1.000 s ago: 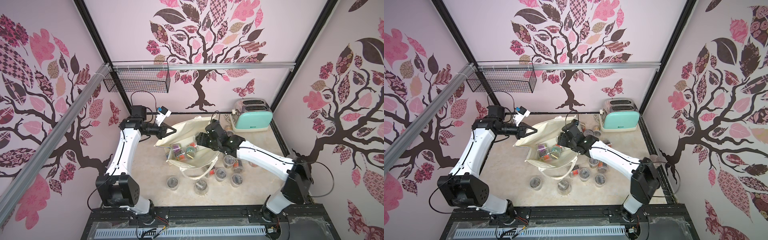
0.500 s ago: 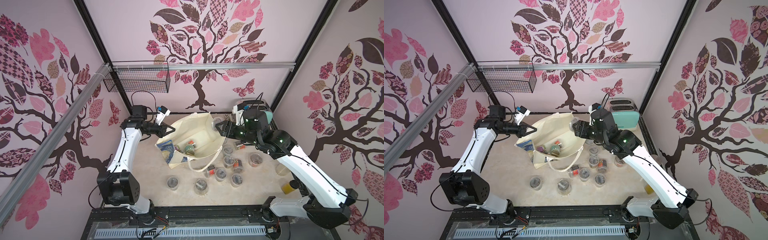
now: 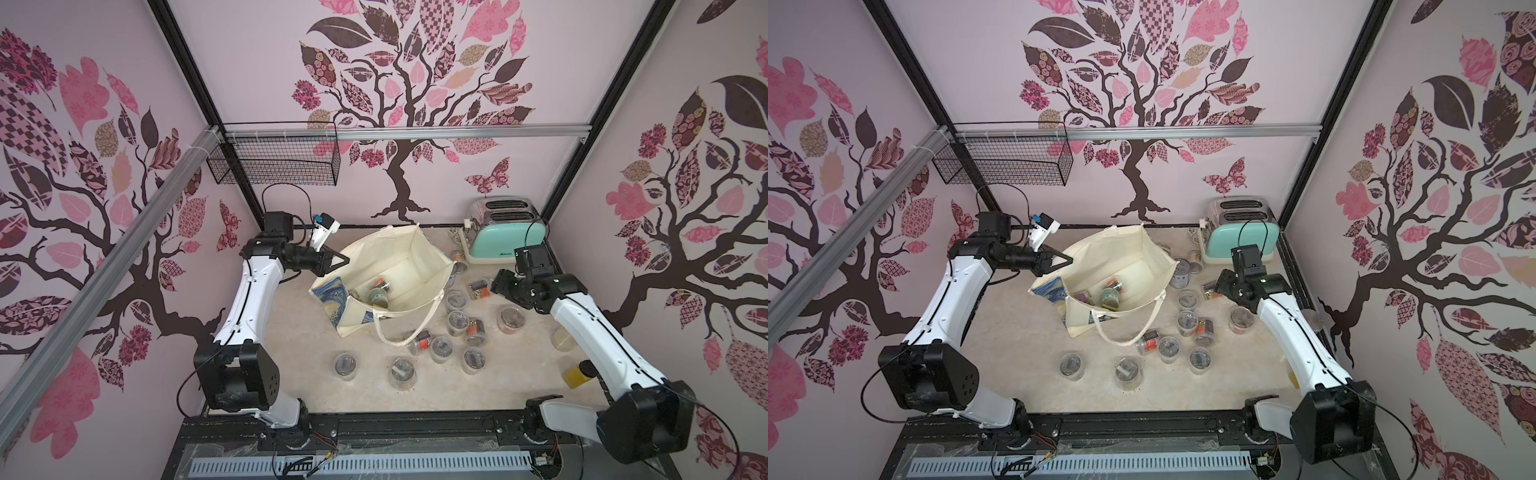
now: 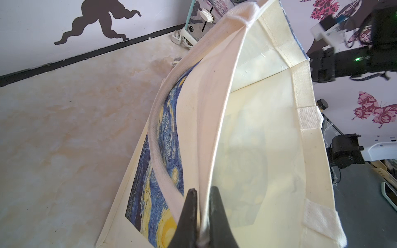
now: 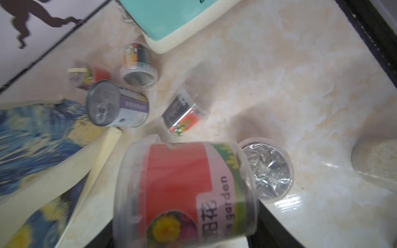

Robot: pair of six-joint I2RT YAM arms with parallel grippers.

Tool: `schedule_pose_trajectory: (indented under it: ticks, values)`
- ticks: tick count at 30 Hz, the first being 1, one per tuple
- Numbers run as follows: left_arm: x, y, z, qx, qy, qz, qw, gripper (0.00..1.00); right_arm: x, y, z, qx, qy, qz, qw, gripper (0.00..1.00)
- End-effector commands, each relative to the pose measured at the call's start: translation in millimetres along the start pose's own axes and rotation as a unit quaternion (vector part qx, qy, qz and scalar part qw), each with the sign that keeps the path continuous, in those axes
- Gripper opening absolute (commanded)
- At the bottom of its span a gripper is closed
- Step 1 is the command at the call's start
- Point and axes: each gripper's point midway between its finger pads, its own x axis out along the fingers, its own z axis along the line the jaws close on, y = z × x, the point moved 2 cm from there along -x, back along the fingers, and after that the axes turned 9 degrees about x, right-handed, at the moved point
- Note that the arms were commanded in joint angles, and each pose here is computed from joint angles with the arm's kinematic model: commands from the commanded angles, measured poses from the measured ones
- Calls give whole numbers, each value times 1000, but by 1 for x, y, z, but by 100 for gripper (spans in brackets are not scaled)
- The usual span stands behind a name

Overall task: Take out the seed jars from the canvas bag
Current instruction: Place the seed jar at the center of the board.

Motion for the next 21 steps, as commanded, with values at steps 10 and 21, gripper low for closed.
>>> schedule_pose_trajectory:
  ticks: [10,21]
  values:
    - [-10,-6,-24,26,44,-13,999,0,114,-57,-16,18,74,-51,996,68]
    - [-10,-5,-26,29,50,-13,998,0,128,-40,-26,23,89,-21,996,78]
